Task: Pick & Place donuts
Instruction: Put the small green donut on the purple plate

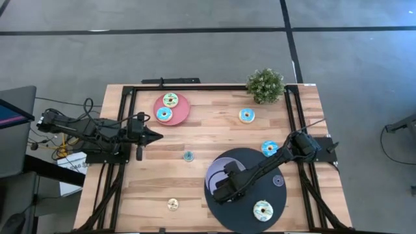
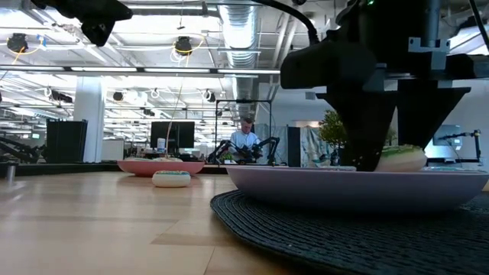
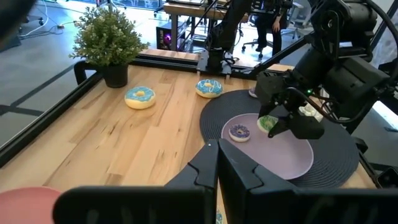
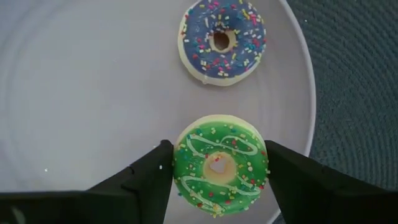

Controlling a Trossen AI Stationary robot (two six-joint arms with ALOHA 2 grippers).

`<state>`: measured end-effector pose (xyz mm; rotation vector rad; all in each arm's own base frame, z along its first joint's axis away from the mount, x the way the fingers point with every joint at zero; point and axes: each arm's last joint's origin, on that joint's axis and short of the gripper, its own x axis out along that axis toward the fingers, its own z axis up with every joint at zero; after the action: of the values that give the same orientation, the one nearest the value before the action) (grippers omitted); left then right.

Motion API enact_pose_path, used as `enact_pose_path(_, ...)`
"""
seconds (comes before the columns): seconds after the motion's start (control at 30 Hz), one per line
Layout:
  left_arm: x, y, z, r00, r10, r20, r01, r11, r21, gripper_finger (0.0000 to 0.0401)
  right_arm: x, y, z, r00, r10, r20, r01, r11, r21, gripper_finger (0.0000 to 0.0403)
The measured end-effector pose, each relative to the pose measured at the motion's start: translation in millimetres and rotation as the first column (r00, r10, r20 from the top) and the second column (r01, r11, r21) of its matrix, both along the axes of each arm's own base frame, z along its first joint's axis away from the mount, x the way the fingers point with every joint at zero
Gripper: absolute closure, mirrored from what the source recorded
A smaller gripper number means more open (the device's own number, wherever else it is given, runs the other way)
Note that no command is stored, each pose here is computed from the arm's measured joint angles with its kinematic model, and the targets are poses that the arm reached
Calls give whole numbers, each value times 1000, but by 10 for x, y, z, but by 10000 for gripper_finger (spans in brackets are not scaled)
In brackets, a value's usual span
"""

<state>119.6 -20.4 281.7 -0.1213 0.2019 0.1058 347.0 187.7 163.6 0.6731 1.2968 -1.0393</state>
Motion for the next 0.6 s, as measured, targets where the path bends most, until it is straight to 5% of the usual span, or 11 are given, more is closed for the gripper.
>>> enact_pose_path(0.6, 0, 0, -1, 1000, 0, -1, 0, 1000, 0, 401, -26, -16, 6, 1000, 2, -28, -2, 1000, -18, 158)
